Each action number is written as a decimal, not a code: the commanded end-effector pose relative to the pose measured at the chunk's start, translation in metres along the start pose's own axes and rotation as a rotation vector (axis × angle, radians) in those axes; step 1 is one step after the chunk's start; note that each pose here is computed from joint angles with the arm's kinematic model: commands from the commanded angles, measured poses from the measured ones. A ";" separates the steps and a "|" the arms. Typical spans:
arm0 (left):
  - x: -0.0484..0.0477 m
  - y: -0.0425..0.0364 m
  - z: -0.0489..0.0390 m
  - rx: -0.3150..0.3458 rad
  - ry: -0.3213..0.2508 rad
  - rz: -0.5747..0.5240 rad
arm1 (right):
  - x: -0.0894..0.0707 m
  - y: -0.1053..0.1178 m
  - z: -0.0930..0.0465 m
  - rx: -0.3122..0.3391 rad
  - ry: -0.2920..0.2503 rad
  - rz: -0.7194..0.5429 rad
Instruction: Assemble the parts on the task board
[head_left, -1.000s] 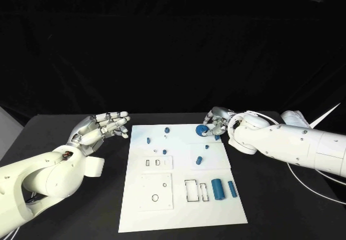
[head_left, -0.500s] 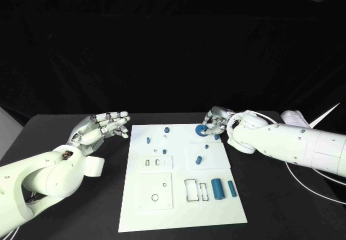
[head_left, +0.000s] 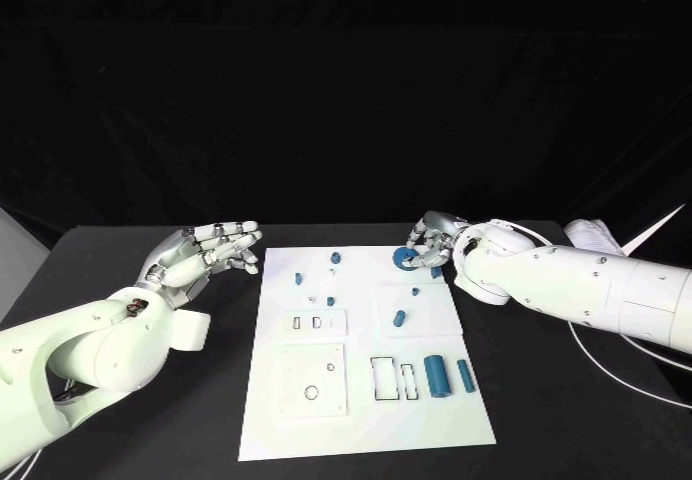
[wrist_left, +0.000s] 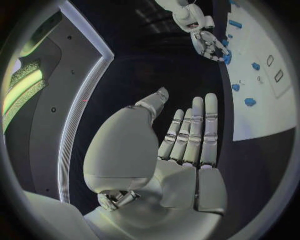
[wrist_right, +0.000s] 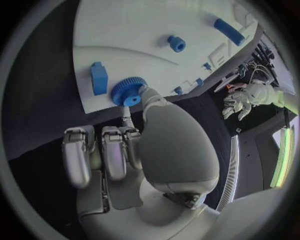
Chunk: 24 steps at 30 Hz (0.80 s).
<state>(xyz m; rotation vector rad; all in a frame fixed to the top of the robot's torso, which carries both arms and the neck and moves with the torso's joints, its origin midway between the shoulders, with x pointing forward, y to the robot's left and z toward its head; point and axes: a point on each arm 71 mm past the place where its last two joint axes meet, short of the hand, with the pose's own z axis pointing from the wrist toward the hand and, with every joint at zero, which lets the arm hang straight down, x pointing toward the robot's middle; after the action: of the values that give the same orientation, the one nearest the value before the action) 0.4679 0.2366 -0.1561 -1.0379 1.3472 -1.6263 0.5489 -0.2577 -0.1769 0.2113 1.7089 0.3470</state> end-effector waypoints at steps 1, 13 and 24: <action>0.0022 -0.0010 0.0004 0.005 0.020 -0.004 | 0.004 0.001 0.000 -0.006 0.027 -0.014; 0.0019 -0.0010 0.0002 0.004 0.020 -0.004 | 0.005 0.011 -0.004 -0.063 -0.025 -0.069; 0.0024 -0.0008 0.0006 0.004 0.021 -0.005 | 0.000 0.040 -0.016 -0.201 -0.176 -0.100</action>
<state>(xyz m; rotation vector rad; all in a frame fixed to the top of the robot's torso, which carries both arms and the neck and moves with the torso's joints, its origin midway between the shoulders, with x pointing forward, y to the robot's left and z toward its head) 0.4679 0.2366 -0.1563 -1.0389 1.3513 -1.6246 0.5336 -0.2283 -0.1693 0.0747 1.5933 0.3973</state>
